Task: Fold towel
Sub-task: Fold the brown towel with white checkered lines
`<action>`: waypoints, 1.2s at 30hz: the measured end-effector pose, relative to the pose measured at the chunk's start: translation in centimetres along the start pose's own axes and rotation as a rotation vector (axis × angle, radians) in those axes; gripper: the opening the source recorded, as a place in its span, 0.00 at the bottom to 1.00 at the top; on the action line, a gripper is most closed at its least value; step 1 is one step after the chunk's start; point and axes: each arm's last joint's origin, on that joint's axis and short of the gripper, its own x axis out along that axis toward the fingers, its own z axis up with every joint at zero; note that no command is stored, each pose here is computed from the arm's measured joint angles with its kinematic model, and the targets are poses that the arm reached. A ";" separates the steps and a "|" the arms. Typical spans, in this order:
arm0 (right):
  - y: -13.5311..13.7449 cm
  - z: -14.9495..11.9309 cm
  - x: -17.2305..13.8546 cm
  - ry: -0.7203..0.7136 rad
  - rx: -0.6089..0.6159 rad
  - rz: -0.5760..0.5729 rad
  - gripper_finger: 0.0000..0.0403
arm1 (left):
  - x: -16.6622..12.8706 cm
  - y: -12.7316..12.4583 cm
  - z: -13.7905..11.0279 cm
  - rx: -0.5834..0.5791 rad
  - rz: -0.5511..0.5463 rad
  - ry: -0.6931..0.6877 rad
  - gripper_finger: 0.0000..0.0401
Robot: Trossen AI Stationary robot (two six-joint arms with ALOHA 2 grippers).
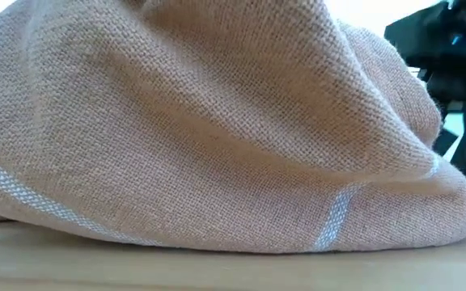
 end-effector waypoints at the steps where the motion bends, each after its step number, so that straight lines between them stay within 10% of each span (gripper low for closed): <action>1: -0.2 -0.2 0.2 0.006 0.011 -0.005 0.41 | 0.0 0.0 0.0 0.000 0.000 0.000 0.00; 36: -3.2 1.3 1.5 -0.027 -0.016 0.095 0.37 | 0.0 -0.1 0.0 -0.006 -0.045 0.015 0.00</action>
